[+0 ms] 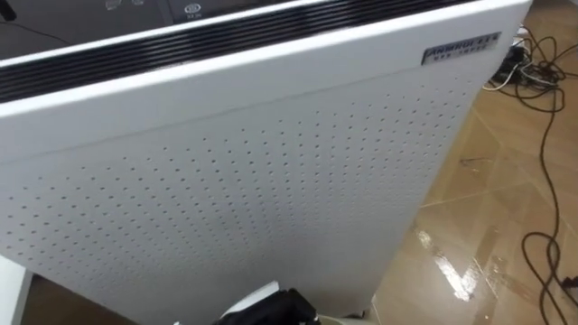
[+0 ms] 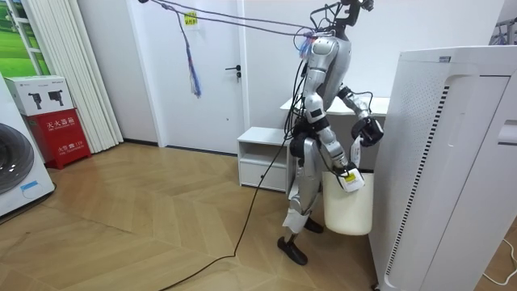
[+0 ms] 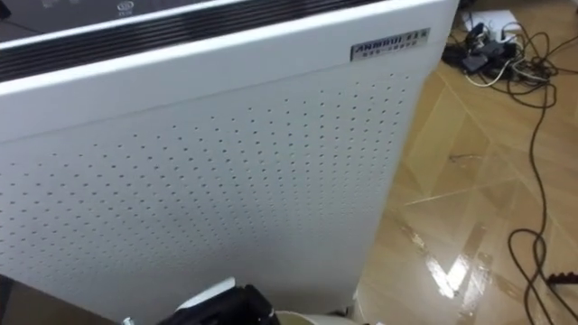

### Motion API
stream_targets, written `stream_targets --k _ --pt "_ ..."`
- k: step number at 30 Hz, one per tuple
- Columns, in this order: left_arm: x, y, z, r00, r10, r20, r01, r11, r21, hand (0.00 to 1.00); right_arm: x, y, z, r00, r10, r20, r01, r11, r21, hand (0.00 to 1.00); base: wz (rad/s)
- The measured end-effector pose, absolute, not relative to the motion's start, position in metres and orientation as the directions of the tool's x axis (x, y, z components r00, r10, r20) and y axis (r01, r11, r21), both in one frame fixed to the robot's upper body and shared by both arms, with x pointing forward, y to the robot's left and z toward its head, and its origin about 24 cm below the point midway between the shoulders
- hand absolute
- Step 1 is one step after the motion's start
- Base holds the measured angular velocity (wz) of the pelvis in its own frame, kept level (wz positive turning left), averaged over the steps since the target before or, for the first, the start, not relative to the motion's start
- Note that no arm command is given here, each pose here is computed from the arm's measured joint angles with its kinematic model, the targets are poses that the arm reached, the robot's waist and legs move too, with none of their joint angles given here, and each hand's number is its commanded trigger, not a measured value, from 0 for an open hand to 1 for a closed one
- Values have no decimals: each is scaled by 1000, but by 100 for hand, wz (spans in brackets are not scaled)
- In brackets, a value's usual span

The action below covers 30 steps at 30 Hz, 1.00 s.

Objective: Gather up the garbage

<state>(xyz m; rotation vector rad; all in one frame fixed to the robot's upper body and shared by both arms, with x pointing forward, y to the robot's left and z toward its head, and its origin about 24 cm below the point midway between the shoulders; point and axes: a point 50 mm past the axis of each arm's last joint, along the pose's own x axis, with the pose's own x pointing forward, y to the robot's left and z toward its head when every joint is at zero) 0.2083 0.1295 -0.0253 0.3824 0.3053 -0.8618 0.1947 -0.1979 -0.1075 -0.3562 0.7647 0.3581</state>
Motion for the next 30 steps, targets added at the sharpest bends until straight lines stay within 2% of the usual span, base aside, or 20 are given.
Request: stream_targets --k 18,19,20,21,22,30 --pt "217 144 -44 677 -537 -503 727 593 346 100 210 -204 -102 697 141 -703 -413 880 -233 100 2" --pt "217 145 -44 677 -535 -505 727 590 349 74 210 -204 -102 698 141 -702 -413 880 -234 100 0" --pt "217 145 -44 677 -535 -506 728 589 352 58 210 -204 -102 699 141 -701 -413 880 -234 100 0" --pt "217 145 -44 677 -533 -507 728 585 357 34 210 -204 -102 698 141 -702 -413 880 -234 100 0" --pt "217 145 -44 678 -533 -507 727 586 358 0 210 -205 -102 698 138 -703 -411 881 -234 100 0" --pt "218 146 -45 692 -522 -498 714 597 366 0 208 -207 -105 689 124 -714 -405 883 -237 100 0"
